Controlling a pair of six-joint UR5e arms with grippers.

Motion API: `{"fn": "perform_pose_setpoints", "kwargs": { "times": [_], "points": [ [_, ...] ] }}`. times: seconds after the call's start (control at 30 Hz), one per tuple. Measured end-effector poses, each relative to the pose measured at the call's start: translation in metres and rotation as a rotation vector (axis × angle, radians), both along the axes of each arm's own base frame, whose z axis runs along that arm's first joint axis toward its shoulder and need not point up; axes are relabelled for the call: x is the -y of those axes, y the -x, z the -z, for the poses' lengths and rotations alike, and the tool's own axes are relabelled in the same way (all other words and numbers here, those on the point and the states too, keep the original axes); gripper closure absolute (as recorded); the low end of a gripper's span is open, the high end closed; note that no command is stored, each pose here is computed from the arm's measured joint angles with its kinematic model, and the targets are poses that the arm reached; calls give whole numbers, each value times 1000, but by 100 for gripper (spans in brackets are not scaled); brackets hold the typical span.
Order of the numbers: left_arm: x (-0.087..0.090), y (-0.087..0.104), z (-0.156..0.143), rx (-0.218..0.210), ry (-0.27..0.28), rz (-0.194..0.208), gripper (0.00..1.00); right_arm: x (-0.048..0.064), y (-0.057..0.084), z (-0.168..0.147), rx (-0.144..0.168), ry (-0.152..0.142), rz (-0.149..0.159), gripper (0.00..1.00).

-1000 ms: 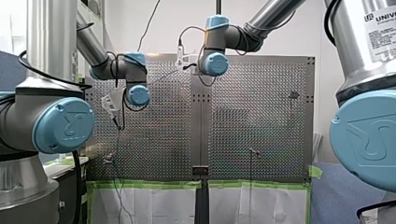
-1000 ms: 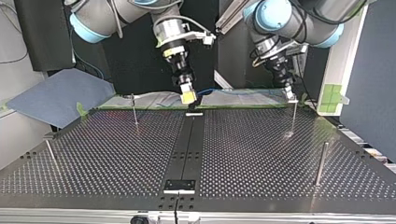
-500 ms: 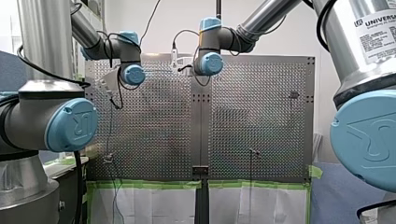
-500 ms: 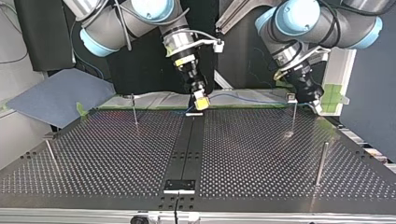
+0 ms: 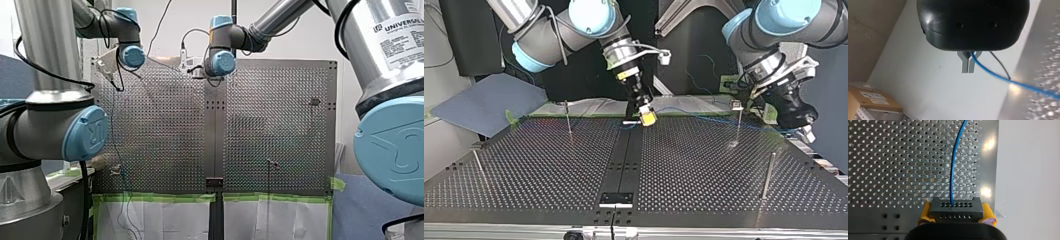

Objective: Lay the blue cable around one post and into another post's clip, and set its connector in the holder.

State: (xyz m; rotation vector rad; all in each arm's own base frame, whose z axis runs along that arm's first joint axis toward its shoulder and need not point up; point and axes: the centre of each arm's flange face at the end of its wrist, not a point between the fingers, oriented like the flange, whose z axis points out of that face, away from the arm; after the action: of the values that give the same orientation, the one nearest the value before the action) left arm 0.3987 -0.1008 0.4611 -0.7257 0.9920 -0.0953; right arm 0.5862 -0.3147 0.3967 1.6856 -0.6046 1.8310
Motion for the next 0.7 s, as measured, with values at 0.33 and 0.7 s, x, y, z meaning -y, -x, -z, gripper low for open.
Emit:
{"fn": "perform_pose_setpoints", "kwargs": {
  "times": [0.33, 0.7],
  "points": [
    [-26, -33, -15, -6, -31, -6, 100, 9, -13, -28, 46, 36, -3, 100],
    [-61, -66, -9, -9, -33, 1, 100, 21, -21, -70, 118, 95, 2, 100]
  ]
}}
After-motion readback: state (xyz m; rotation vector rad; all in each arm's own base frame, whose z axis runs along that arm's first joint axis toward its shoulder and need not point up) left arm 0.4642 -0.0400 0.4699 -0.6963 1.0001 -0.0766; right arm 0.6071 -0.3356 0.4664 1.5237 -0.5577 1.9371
